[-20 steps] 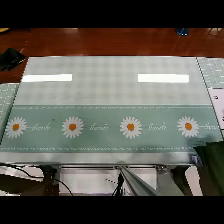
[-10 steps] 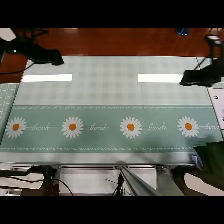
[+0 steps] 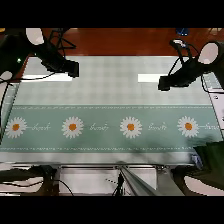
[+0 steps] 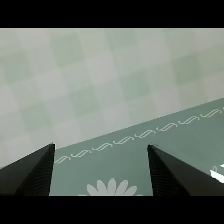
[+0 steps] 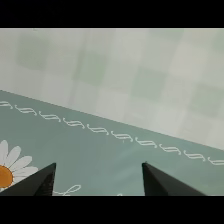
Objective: Fold the shirts.
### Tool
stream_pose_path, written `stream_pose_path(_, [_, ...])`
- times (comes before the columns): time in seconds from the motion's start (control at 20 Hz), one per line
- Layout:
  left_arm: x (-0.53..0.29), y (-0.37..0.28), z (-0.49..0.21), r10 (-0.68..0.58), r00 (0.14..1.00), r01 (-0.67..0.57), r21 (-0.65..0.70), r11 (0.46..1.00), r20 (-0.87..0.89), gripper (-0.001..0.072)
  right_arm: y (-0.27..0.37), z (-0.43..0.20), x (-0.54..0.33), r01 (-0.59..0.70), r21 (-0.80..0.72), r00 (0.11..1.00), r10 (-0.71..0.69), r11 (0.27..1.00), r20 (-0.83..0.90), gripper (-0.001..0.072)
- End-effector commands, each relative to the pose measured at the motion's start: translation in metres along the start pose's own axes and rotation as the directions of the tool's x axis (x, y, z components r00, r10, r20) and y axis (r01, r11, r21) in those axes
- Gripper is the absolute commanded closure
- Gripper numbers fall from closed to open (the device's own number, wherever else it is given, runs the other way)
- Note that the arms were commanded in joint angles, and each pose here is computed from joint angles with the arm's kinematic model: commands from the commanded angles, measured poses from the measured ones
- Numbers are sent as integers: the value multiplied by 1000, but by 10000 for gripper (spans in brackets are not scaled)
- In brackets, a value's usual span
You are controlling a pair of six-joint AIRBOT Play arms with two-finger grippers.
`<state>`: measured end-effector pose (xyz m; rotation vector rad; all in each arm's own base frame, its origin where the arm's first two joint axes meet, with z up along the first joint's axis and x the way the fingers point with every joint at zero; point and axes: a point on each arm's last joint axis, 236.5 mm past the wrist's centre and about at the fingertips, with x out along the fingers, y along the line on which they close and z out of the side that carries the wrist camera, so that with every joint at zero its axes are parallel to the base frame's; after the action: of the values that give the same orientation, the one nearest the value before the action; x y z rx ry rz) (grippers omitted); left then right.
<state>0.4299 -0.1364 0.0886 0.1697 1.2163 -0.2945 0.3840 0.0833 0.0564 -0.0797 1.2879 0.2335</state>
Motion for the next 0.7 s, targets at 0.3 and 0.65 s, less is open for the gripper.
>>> stream_pose_path(0.3, [3,-27,-25,-8,1000,8,-3,1000,-20,1,7,-5,1,-17,21,1000,17,1000,-21,105])
stream_pose_path(0.65, [5,-26,-16,-8,1000,8,1,1000,17,2,7,-3,1,-17,21,1000,17,1000,-15,105])
